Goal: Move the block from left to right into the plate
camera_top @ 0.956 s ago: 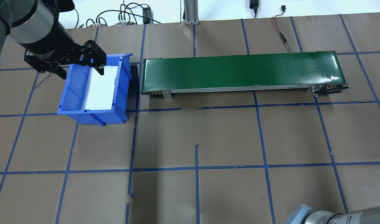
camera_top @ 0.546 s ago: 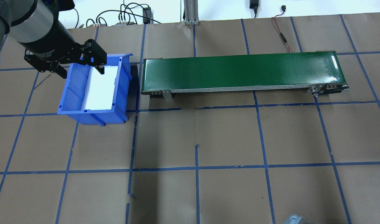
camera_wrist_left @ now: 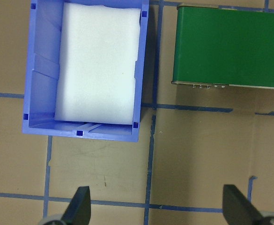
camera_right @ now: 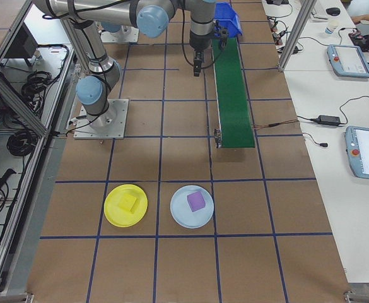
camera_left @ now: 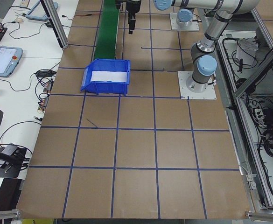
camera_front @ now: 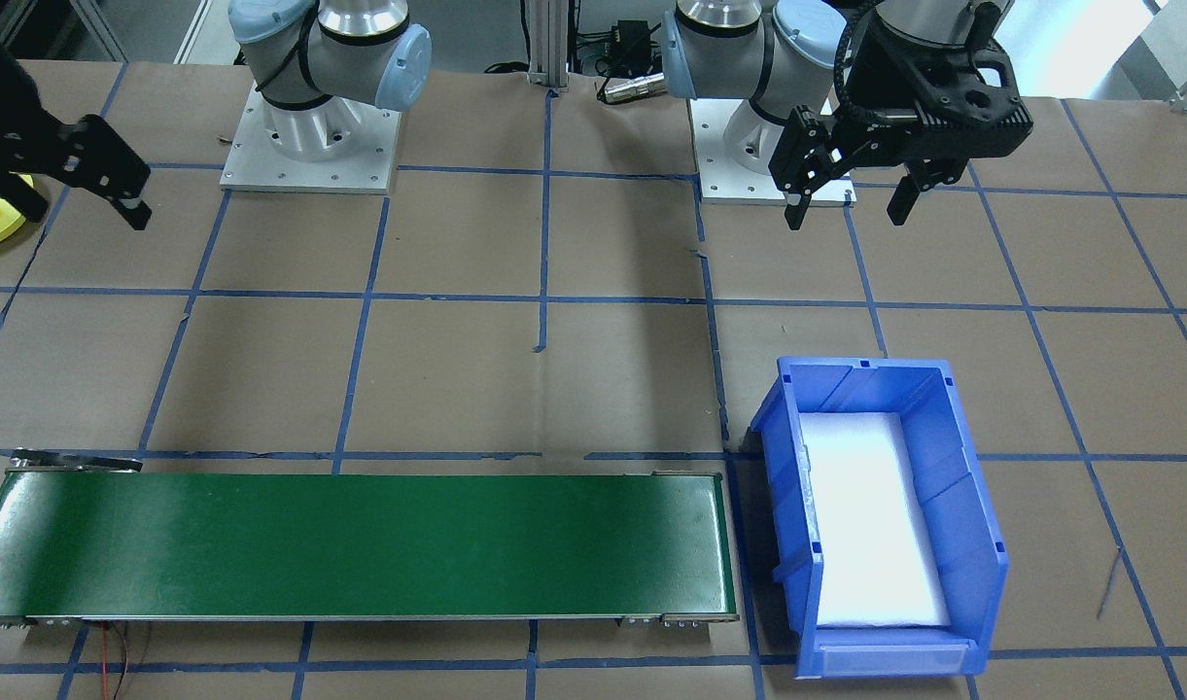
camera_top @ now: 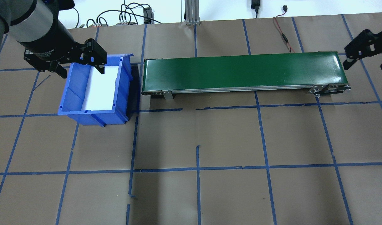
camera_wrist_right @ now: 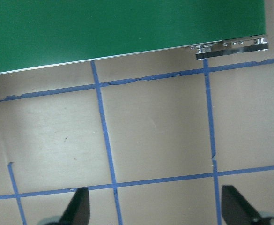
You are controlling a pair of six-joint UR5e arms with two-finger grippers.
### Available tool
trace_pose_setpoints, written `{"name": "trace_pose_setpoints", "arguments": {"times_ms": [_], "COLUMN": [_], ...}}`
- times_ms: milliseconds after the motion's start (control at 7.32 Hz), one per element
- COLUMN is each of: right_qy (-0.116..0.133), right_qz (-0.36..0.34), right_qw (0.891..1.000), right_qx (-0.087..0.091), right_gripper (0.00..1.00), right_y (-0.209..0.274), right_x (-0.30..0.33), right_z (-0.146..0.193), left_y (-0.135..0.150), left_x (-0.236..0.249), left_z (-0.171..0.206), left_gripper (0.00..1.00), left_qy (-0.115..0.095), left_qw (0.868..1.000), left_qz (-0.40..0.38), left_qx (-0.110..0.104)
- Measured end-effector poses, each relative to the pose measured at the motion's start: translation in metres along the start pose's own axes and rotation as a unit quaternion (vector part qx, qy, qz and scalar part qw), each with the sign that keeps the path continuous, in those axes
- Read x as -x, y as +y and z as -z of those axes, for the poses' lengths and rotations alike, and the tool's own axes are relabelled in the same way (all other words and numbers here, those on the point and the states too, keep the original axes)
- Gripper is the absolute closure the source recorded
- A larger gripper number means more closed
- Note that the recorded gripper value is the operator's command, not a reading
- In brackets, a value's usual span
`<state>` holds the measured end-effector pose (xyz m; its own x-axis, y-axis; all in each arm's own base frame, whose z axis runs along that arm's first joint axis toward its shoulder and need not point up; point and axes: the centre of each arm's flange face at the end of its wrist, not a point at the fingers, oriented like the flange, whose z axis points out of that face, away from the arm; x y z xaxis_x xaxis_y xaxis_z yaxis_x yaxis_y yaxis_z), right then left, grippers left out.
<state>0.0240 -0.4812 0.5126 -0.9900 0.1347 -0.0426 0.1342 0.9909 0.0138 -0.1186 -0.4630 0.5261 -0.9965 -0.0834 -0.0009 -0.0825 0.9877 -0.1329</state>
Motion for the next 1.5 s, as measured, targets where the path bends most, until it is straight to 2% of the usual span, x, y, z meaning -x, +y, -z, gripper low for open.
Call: {"name": "trace_pose_setpoints", "arguments": {"times_ms": [273, 546, 1092, 1502], "right_qy": [0.001, -0.004, -0.007, 0.014], "right_qz": [-0.042, -0.064, -0.061, -0.040], "right_qw": [0.999, 0.998, 0.997, 0.998], "right_qx": [-0.013, -0.030, -0.055, -0.053], "right_gripper": [0.00, 0.00, 0.00, 0.00], "right_y": [0.018, 0.025, 0.013, -0.011], "right_x": [0.086, 0.124, 0.132, 0.130], "right_z": [-0.004, -0.008, -0.005, -0.003], "left_y": [0.000, 0.000, 0.001, 0.001], "left_x": [0.000, 0.000, 0.001, 0.001], "left_z": [-0.002, -0.002, -0.004, -0.004], "left_gripper": [0.00, 0.00, 0.00, 0.00], "left_qy": [0.001, 0.001, 0.001, 0.001], "left_qw": [1.000, 1.000, 1.000, 1.000], "left_qz": [0.000, 0.000, 0.000, 0.000], "left_qx": [0.002, 0.002, 0.004, 0.004]}}
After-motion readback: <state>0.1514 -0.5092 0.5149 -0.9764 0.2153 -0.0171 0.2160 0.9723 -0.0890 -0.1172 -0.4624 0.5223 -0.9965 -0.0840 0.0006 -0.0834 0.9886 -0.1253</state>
